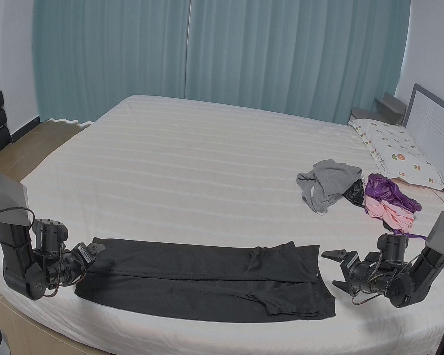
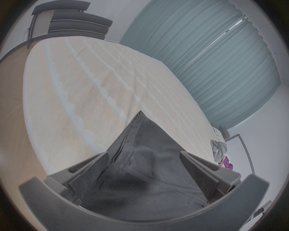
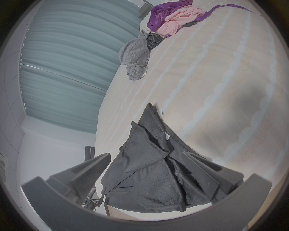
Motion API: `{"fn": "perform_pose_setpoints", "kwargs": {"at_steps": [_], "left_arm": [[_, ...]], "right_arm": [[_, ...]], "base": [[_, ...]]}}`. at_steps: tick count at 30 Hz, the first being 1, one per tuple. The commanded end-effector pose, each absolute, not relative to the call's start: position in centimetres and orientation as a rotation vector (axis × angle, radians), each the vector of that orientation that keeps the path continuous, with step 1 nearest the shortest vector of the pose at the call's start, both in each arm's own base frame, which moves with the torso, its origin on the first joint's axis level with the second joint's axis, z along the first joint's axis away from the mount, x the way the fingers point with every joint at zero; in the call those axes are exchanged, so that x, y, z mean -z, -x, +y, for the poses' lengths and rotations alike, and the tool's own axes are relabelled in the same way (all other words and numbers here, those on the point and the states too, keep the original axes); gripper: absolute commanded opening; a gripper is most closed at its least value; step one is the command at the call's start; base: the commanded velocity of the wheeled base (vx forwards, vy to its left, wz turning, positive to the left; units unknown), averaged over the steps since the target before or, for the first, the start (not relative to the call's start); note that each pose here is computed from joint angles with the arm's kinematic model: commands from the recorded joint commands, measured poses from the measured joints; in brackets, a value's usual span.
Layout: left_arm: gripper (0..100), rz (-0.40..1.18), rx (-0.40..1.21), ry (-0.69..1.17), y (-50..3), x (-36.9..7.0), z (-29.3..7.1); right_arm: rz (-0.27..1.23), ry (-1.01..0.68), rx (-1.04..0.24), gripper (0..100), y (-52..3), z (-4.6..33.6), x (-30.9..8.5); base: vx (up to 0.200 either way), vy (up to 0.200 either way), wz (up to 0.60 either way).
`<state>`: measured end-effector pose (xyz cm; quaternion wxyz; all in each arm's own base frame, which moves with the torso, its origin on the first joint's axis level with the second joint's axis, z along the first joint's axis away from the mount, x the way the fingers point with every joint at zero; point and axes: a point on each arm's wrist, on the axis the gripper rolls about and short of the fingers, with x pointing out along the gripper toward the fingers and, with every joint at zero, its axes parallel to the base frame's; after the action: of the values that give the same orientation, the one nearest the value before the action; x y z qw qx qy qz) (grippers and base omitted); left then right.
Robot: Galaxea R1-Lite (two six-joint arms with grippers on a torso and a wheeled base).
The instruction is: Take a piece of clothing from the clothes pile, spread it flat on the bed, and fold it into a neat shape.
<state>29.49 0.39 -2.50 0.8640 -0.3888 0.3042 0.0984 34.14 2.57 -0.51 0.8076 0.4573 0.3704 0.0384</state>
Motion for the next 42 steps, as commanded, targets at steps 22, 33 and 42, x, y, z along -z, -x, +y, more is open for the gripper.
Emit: {"fn": "perform_pose_setpoints", "kwargs": {"at_steps": [22, 33, 42], "left_arm": [[100, 0.701, -0.098, 0.629, -38.4, 3.5, 2.1], [0, 0.673, -0.125, 0.548, -39.2, 3.8, 2.9], [0, 0.622, -0.165, 0.547, -40.0, 3.1, 4.0]], "right_arm": [[0.814, -0.967, -0.086, 100, -33.8, 2.9, 0.9], [0.814, -0.968, -0.085, 100, -33.8, 2.9, 0.9], [0.813, -0.968, -0.084, 100, -33.8, 2.9, 0.9]], "base": [[0.0, 0.0, 0.0], [0.0, 0.0, 0.0], [0.0, 0.0, 0.0]]}}
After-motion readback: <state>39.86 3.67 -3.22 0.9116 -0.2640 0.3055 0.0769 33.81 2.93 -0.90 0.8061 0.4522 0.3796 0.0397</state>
